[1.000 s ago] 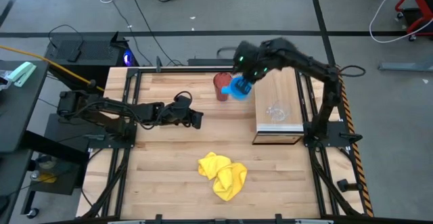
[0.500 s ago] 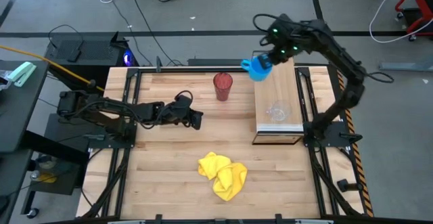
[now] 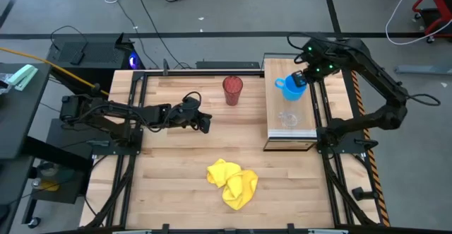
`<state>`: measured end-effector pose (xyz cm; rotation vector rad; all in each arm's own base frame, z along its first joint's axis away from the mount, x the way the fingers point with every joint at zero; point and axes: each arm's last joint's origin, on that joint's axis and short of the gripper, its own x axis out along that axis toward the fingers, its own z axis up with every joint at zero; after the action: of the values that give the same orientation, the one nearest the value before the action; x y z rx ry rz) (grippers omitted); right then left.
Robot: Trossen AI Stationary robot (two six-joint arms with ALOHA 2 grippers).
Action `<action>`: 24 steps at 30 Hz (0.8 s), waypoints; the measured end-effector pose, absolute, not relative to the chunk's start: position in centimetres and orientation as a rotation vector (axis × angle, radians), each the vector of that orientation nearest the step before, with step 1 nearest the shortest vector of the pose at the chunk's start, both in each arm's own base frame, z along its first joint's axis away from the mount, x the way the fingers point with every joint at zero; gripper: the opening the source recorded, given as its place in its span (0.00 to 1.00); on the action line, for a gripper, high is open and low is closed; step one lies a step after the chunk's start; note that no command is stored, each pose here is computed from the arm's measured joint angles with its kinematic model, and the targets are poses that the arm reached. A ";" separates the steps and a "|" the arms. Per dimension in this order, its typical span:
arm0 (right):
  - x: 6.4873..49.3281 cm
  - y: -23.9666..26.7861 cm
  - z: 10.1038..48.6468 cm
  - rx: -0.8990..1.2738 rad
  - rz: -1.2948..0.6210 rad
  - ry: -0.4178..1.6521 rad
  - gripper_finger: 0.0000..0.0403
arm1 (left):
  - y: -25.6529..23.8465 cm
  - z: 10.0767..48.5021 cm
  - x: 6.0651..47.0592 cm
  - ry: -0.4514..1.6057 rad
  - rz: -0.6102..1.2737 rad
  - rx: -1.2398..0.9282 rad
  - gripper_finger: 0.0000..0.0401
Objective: Stack small to large cups/mugs on shelf
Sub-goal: Put the blue mug on the shelf
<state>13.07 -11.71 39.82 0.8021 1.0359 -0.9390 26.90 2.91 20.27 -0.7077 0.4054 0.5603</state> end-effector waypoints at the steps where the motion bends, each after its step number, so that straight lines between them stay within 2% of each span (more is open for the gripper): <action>1: 13.1 -11.8 39.5 0.791 -0.931 1.057 0.00 | 2.9 20.3 26.9 0.406 0.560 -0.707 0.04; 9: 13.9 -12.7 37.5 0.659 -0.838 1.218 0.00 | 2.9 20.3 26.9 0.413 0.552 -0.683 0.06; 17: 13.8 -12.7 37.9 0.577 -0.795 1.235 0.00 | 2.9 20.3 26.9 0.410 0.552 -0.685 0.02; 24: 14.1 -12.9 37.7 0.527 -0.748 1.255 0.00 | 2.9 20.3 26.9 0.405 0.553 -0.690 0.06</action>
<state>14.05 -12.94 37.73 0.5270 1.2553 -0.7482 26.93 2.91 20.32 -0.6901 0.4053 0.5534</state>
